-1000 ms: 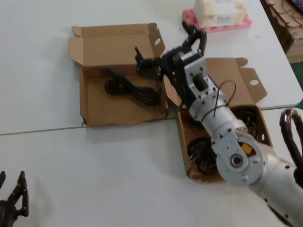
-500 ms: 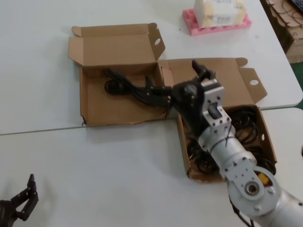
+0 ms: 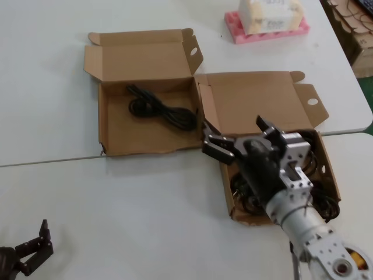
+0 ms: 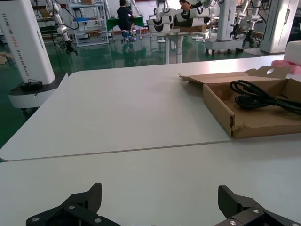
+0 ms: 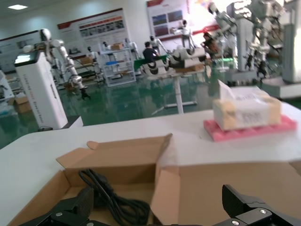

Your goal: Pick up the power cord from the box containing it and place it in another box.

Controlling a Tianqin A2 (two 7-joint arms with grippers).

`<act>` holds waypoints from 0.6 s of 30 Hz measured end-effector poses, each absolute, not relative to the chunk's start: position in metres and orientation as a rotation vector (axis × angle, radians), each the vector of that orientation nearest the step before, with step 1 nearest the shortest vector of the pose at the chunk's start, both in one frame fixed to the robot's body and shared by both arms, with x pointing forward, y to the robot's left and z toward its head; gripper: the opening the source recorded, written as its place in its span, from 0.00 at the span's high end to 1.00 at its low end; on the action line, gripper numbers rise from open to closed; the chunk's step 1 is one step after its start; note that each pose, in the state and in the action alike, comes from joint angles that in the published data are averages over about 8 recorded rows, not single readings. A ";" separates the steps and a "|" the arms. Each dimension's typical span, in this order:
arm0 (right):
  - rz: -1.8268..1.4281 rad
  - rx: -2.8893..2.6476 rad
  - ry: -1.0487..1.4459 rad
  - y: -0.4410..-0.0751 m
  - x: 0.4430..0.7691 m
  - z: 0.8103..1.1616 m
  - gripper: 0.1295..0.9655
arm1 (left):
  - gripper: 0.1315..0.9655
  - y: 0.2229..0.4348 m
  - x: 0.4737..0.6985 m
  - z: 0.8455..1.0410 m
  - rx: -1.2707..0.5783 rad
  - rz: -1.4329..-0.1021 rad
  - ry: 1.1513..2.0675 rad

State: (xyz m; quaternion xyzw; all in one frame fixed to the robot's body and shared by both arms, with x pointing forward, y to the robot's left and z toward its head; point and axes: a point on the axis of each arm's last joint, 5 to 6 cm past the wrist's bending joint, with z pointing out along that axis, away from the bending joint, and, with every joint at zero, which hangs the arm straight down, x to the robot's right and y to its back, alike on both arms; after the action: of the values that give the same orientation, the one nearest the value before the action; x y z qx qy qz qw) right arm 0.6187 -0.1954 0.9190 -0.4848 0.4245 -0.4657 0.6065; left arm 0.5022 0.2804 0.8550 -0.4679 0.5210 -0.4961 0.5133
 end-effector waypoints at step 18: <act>-0.944 -1.011 1.198 -0.240 0.561 0.877 0.00 | 0.02 0.280 0.502 0.855 -1.125 -1.193 1.253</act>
State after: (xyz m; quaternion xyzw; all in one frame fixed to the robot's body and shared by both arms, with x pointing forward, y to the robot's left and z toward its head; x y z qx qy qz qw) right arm 0.5606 -0.2403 0.8772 -0.4379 0.5187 -0.4090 0.6098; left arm 0.5022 0.2804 0.8550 -0.4678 0.5212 -0.4960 0.5134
